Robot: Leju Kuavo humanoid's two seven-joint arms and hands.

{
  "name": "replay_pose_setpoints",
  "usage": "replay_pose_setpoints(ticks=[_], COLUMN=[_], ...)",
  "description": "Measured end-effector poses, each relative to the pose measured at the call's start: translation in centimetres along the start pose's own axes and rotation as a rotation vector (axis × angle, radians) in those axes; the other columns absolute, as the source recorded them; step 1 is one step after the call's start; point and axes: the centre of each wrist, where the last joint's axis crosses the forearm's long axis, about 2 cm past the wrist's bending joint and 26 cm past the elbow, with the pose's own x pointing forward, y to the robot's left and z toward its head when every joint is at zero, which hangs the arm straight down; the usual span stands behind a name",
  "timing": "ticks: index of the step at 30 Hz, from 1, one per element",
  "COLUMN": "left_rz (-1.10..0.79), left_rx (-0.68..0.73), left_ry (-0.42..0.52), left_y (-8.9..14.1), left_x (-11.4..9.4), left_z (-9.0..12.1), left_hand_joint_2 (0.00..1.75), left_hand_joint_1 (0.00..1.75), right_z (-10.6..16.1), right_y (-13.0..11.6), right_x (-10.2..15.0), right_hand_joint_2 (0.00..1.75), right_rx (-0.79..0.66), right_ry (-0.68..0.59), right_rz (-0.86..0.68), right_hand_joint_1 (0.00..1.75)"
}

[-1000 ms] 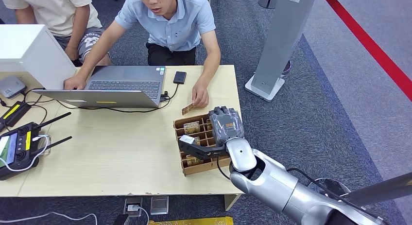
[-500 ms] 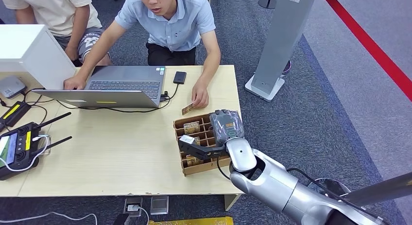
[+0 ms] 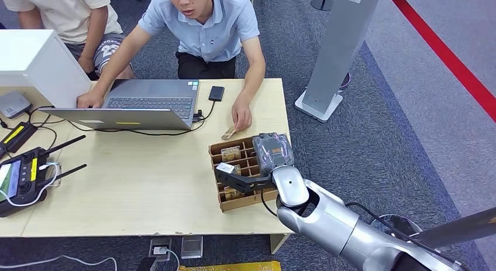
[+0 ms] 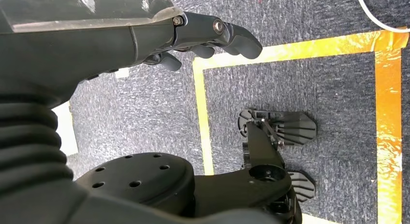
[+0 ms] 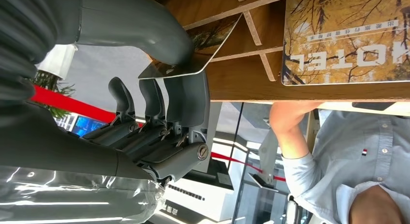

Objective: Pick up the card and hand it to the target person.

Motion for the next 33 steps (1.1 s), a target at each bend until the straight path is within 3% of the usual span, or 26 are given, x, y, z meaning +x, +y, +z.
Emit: replay_pose_setpoints(ticks=[8,16,25,33], left_rz=[0.007,0.021,0.029,0.026], left_rx=[0.000,0.008,0.008,0.004], left_ry=[0.006,0.030,0.031,0.030], left_y=[0.0,0.1,0.2,0.2], left_x=[-0.1,-0.8,-1.5,-1.5], left_z=[0.0,-0.1,-0.2,-0.2], left_hand_joint_2=[1.75,1.75,1.75,1.75], left_hand_joint_1=[0.00,0.00,0.00,0.00], right_z=[-0.1,-0.7,0.4,1.4], right_y=[-0.5,-4.0,-8.6,-10.4], right_x=[-0.1,-1.6,-2.8,-2.8], right_hand_joint_2=[1.75,1.75,1.75,1.75], right_rx=[0.035,0.161,0.032,-0.208], right_ry=[0.008,0.017,-0.015,-0.083], right_rz=[-0.042,-0.115,-0.217,-0.362], right_hand_joint_1=[1.34,1.34,1.34,1.34])
